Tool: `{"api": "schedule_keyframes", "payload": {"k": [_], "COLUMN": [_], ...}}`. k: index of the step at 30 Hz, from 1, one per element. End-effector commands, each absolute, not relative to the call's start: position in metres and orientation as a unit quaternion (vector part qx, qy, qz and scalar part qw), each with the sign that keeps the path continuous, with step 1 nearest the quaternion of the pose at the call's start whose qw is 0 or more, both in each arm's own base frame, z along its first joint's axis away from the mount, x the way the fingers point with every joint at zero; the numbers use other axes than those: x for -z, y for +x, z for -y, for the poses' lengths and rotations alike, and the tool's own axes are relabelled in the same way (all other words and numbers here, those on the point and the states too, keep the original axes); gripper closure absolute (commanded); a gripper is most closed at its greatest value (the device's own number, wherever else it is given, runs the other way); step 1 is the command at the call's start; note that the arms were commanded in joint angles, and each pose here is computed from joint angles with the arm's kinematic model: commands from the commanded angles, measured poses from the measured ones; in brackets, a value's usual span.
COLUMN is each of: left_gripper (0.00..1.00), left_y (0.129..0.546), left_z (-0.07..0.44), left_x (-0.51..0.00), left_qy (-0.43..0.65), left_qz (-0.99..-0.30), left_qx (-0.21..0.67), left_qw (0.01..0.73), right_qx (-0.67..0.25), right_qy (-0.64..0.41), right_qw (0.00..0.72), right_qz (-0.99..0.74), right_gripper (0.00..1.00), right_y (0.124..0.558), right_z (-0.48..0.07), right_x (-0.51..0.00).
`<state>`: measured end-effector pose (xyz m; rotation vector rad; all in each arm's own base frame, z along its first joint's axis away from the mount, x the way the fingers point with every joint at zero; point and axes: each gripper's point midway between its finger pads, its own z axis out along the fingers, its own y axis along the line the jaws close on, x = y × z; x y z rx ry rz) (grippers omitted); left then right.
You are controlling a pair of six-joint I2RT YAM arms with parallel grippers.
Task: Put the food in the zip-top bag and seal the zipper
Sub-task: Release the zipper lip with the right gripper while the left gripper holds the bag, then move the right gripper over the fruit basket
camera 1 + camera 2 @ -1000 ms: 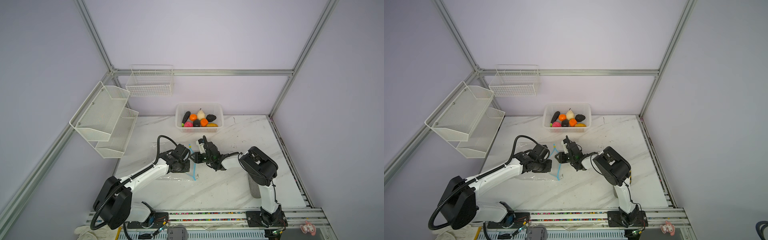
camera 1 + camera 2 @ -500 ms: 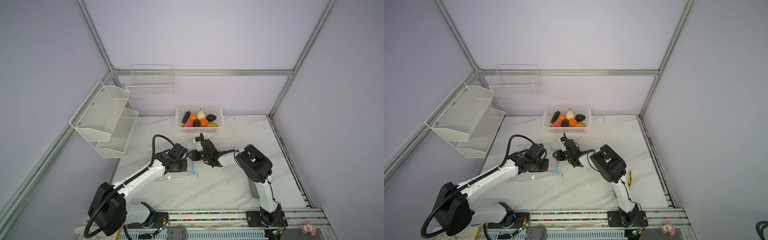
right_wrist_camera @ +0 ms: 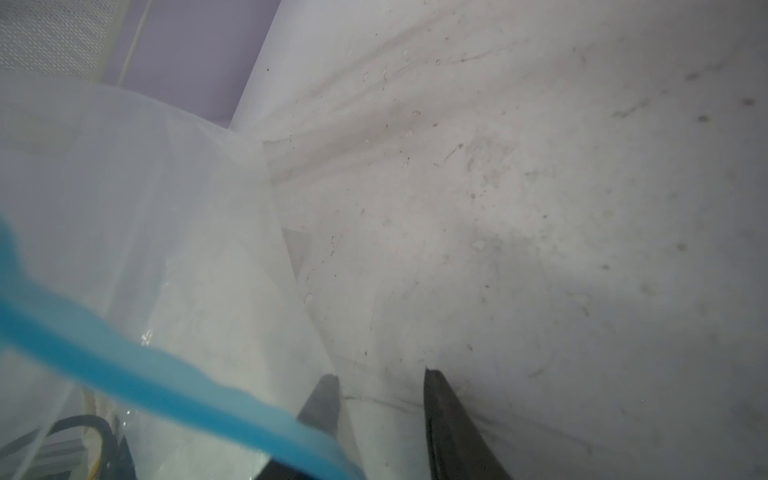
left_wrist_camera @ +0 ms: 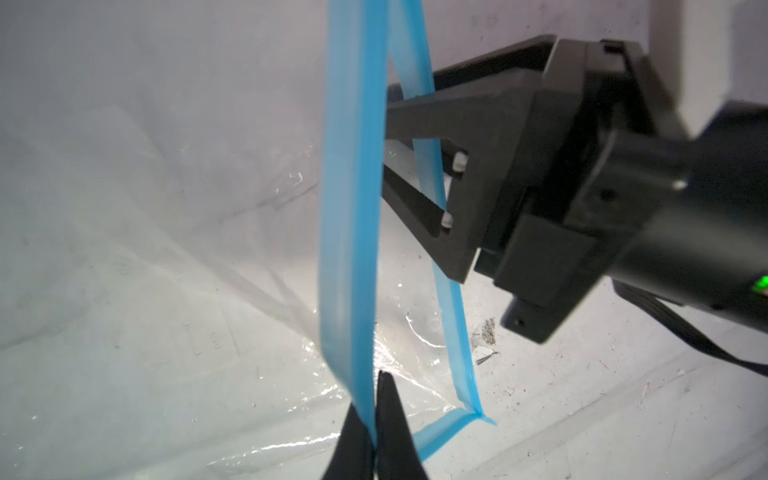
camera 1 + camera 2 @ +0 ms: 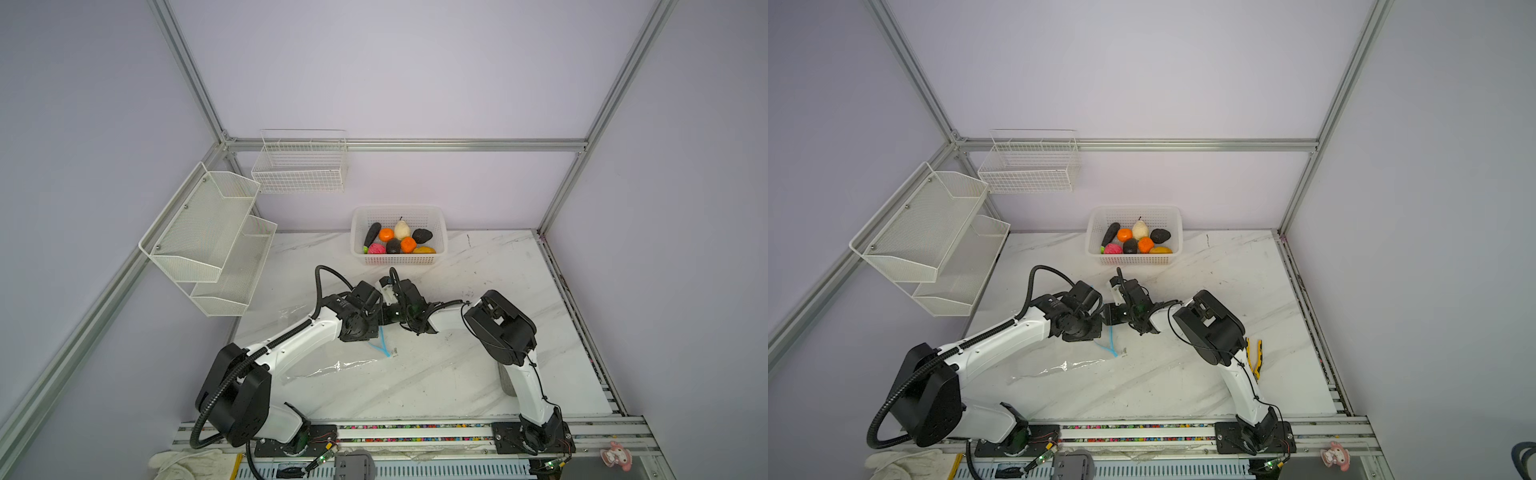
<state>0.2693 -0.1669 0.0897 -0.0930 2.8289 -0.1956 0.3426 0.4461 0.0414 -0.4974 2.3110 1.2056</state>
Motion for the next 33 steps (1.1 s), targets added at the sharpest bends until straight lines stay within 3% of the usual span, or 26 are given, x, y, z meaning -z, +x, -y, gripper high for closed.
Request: {"api": "schedule_keyframes", "payload": {"k": [1, 10, 14, 19, 25, 33], "left_gripper": [1.00, 1.00, 1.00, 1.00, 1.00, 1.00], "left_y": [0.292, 0.296, 0.296, 0.299, 0.306, 0.311], "left_z": [0.185, 0.187, 0.185, 0.186, 0.191, 0.192], "left_x": [-0.112, -0.104, -0.102, -0.104, -0.113, -0.112], "left_qy": [-0.029, -0.031, -0.036, -0.035, -0.022, -0.019], "left_qz": [-0.977, -0.977, -0.977, -0.975, -0.972, -0.971], "left_qx": [0.110, 0.113, 0.112, 0.120, 0.130, 0.138], "left_qw": [0.182, 0.181, 0.180, 0.181, 0.192, 0.193], "right_qx": [-0.430, -0.407, -0.373, -0.273, -0.129, -0.059], "right_qy": [-0.181, -0.177, -0.158, -0.125, -0.042, 0.041], "right_qw": [0.231, 0.249, 0.271, 0.323, 0.393, 0.433], "right_qz": [-0.854, -0.861, -0.873, -0.897, -0.909, -0.898], "right_gripper": [0.58, 0.43, 0.42, 0.42, 0.42, 0.42], "right_y": [0.335, 0.325, 0.335, 0.385, 0.474, 0.568], "right_z": [-0.434, -0.403, -0.376, -0.333, -0.265, -0.185], "right_x": [-0.045, -0.079, -0.096, -0.123, -0.160, -0.174]}}
